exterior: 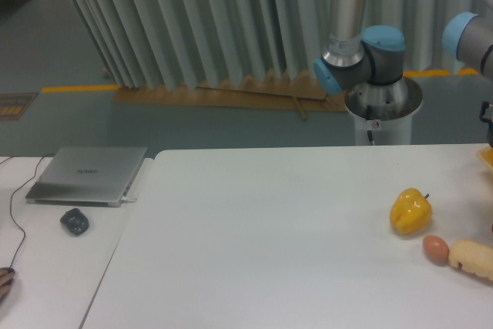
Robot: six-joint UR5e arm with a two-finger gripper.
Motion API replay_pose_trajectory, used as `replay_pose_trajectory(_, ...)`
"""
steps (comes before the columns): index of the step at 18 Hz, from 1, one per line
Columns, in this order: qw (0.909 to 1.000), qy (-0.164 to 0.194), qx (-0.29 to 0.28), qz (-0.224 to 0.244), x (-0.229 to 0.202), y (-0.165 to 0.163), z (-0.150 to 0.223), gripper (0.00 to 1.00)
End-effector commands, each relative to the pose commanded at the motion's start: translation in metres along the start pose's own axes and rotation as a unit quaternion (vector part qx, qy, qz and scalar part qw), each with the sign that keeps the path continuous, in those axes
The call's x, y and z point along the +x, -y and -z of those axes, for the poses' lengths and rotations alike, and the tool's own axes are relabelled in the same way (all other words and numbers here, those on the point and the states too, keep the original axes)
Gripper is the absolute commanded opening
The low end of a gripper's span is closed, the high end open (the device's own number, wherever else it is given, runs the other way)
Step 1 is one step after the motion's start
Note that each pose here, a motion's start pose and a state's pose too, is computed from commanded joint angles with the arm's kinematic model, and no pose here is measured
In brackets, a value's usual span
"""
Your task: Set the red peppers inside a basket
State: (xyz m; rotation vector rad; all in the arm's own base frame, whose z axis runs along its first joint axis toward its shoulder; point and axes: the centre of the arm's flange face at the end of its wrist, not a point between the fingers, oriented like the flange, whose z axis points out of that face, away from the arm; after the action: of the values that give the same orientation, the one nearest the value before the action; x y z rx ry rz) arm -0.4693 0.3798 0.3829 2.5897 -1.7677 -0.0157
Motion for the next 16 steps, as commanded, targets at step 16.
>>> replay_pose_trajectory(16,0.9810,0.009,-0.015,-0.193,-0.035,-0.004,-0.022,1.00)
